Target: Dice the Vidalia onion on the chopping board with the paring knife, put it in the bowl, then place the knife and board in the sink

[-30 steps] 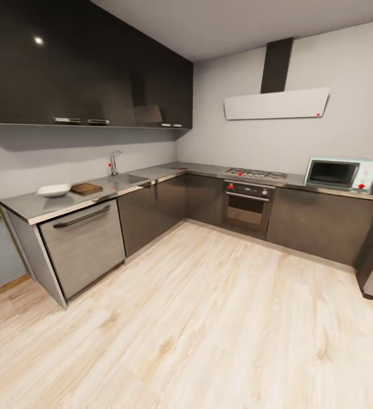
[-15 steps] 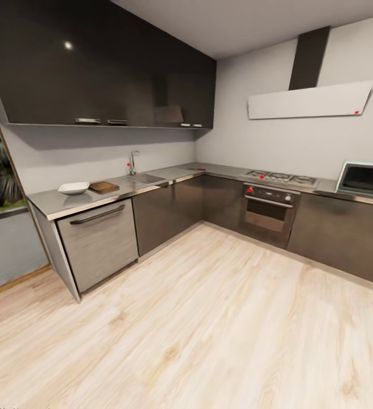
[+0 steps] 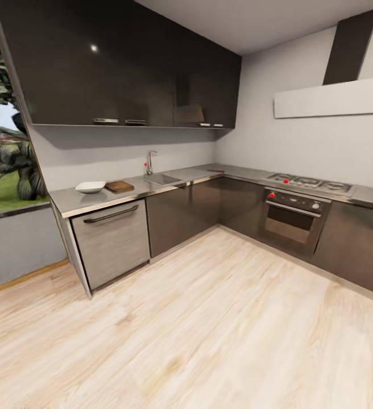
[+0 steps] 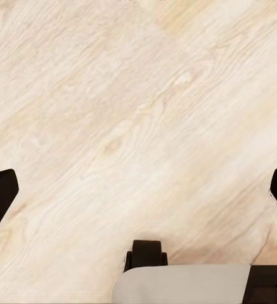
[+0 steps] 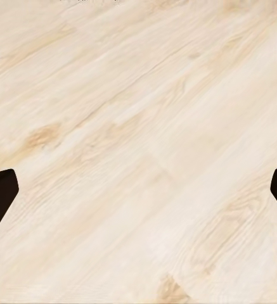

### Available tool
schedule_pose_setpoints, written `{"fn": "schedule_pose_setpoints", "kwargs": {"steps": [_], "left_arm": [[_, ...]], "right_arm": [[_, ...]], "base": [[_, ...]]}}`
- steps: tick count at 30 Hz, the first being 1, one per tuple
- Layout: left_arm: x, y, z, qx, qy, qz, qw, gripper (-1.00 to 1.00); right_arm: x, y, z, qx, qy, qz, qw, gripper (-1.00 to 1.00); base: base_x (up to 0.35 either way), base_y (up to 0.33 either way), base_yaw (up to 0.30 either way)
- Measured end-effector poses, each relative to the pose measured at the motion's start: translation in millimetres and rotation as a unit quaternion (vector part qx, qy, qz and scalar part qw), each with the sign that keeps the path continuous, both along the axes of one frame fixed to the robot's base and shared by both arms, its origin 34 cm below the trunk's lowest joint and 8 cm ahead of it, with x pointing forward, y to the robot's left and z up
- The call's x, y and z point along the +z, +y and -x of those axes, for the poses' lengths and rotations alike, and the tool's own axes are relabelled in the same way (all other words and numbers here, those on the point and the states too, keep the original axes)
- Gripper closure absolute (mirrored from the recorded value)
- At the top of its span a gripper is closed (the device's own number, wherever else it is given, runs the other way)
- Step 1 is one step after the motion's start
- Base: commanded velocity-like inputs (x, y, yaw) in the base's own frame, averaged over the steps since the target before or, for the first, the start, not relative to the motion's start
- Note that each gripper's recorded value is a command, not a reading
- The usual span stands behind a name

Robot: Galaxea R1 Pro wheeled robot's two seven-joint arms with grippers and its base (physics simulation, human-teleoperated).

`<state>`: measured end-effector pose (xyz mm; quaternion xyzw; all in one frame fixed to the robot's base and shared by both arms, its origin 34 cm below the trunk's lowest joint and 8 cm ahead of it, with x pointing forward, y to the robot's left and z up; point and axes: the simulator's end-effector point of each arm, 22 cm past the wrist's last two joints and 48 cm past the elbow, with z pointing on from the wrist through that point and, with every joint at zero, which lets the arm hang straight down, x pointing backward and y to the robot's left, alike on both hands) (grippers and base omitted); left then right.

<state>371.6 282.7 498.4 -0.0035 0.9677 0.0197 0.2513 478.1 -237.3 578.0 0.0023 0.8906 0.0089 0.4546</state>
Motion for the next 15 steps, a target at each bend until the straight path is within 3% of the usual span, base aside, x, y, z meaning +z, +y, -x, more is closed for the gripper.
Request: {"fn": "schedule_pose_setpoints", "kwargs": {"steps": [15], "left_arm": [[-0.2,-0.2,0.4,0.000,0.000,0.000,1.0000,-1.00]], "right_arm": [[0.0,0.0,0.0,0.000,0.000,0.000,1.0000,-1.00]], "base": [[0.215,-0.240,0.251]]}}
